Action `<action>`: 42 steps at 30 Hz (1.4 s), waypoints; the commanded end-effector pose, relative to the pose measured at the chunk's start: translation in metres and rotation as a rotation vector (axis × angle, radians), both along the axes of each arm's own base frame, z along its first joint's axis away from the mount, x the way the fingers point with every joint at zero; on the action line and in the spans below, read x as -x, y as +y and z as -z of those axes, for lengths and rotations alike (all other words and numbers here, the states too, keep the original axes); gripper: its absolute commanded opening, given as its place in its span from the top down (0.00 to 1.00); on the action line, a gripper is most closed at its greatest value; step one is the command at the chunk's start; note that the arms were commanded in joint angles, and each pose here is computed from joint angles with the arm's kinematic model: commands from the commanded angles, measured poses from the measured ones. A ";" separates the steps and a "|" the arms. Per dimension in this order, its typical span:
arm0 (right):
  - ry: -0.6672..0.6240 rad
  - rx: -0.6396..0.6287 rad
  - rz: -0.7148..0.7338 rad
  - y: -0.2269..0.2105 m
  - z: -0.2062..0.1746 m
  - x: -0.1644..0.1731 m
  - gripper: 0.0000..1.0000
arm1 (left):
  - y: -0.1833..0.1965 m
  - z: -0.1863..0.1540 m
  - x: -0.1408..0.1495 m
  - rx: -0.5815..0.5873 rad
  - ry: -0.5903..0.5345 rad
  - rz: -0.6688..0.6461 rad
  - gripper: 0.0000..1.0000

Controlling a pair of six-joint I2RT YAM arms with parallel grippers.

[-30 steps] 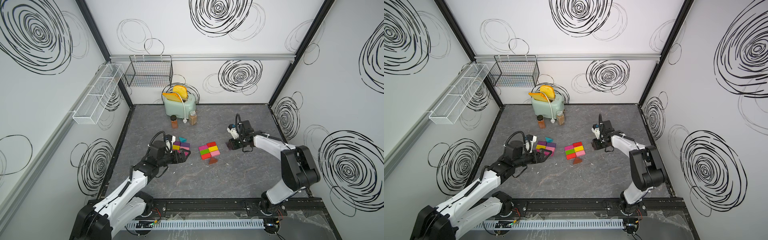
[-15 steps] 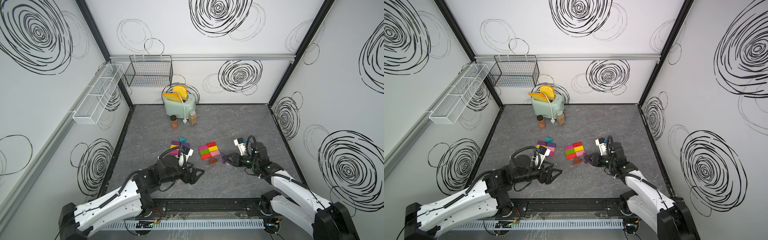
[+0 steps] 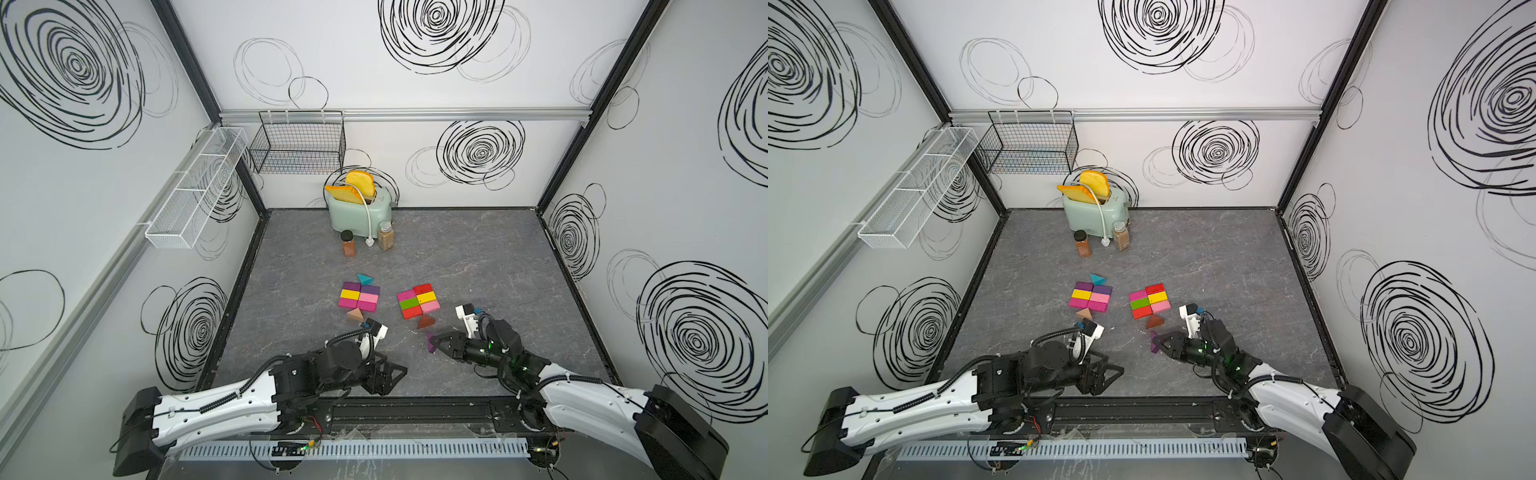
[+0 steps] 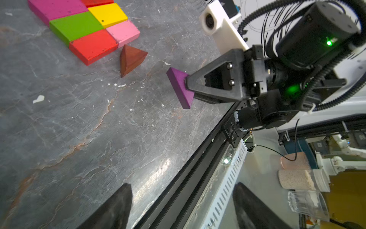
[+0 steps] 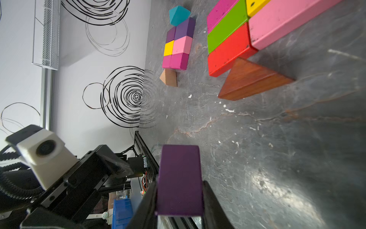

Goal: Assemble a piece of candy with building blocks
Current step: Place the building block at the center of the board.

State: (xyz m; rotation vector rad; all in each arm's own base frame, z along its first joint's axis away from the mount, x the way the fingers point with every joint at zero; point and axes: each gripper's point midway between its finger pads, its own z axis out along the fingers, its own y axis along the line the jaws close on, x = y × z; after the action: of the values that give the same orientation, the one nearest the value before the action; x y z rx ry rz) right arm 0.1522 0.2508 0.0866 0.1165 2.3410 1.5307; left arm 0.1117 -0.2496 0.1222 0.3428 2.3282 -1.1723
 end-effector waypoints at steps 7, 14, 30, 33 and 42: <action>0.018 -0.078 0.008 0.027 0.001 -0.001 0.81 | -0.011 -0.011 -0.011 0.262 0.212 -0.032 0.13; 0.048 -0.133 -0.007 0.048 0.007 -0.002 0.82 | -0.008 0.011 -0.024 0.112 0.210 -0.073 0.14; 0.224 -0.194 0.062 0.066 0.037 0.003 0.76 | -0.011 0.055 -0.031 -0.186 0.076 -0.060 0.21; 0.236 -0.176 0.061 0.068 0.043 0.005 0.73 | -0.016 0.058 -0.032 -0.162 0.079 -0.053 0.23; 0.253 -0.156 0.073 0.066 0.051 0.007 0.66 | -0.024 0.073 -0.034 -0.191 0.085 -0.028 0.37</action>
State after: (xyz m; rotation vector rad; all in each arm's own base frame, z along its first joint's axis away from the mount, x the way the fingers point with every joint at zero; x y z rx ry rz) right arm 0.1402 0.3143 0.0290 0.2529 2.3905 1.6681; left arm 0.1363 -0.2623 0.0377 0.3204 2.5863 -0.9319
